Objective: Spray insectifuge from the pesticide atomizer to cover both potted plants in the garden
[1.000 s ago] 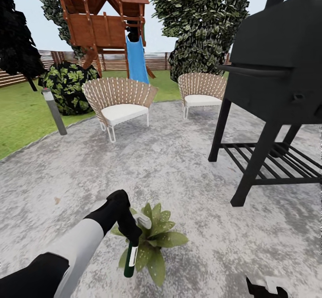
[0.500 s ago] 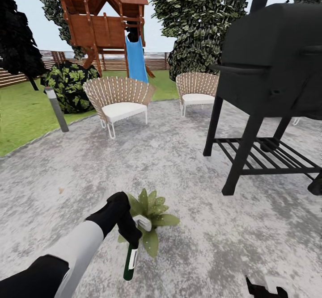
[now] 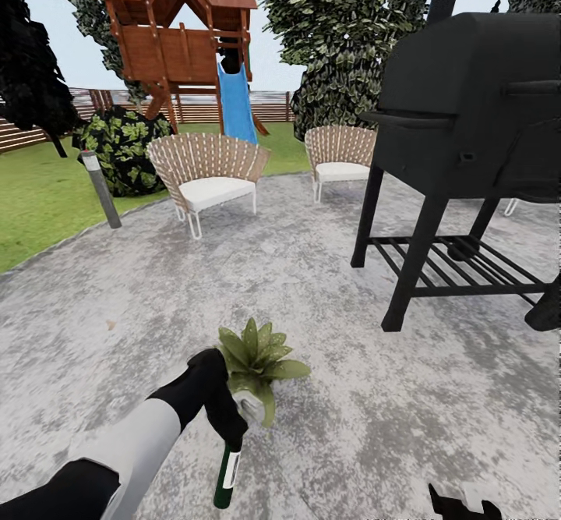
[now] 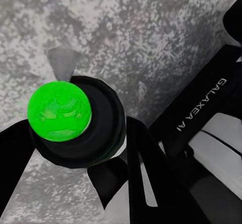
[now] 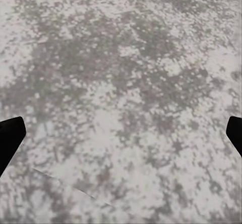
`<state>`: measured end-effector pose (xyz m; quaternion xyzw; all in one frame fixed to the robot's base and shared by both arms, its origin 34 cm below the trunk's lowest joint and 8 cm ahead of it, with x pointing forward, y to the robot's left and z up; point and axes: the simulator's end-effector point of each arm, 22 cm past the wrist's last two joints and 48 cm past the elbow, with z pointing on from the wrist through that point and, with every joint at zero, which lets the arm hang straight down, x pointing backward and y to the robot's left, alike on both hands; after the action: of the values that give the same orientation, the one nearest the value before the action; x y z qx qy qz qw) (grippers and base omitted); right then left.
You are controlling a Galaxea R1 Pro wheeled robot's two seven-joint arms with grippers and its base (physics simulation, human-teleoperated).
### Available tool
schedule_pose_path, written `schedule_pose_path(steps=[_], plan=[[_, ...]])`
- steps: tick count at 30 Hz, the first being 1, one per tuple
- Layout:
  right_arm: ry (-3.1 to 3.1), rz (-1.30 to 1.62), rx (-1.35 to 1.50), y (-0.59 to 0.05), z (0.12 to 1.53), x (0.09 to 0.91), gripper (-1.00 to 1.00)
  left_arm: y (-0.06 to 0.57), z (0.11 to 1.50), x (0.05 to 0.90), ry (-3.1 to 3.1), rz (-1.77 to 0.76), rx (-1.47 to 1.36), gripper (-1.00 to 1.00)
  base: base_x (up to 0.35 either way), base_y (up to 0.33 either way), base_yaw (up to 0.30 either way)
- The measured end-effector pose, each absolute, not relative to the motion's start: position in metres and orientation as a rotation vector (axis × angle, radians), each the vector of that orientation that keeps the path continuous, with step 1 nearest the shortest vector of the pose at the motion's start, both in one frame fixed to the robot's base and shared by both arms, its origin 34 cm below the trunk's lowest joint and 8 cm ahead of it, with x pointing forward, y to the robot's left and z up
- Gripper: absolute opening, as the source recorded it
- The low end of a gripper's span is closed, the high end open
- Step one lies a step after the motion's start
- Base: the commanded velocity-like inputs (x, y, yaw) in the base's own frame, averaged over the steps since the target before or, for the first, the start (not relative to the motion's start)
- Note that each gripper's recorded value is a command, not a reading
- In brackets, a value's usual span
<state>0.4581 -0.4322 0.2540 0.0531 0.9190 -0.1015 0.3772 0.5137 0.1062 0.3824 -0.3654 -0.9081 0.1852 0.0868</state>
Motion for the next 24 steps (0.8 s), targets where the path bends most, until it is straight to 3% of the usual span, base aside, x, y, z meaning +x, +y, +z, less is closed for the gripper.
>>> schedule_pose_path(steps=[5, 12, 24], plan=[[2.350, -0.259, 0.136, -0.432, 0.254, 0.458, 1.00, 0.107, 0.369, 0.496, -2.680, 0.552, -1.095, -1.00, -0.001, 0.000, -0.190], [2.348, -0.260, 0.136, -0.432, 0.254, 0.459, 1.00, 0.117, 0.346, 0.486, -2.719, 0.458, -1.089, -1.00, 0.000, 0.000, -0.028], [2.349, -0.260, 0.136, -0.432, 0.254, 0.459, 1.00, 0.097, 0.349, 0.486, -2.801, 0.648, -0.963, -1.00, 0.000, 0.000, 0.000]])
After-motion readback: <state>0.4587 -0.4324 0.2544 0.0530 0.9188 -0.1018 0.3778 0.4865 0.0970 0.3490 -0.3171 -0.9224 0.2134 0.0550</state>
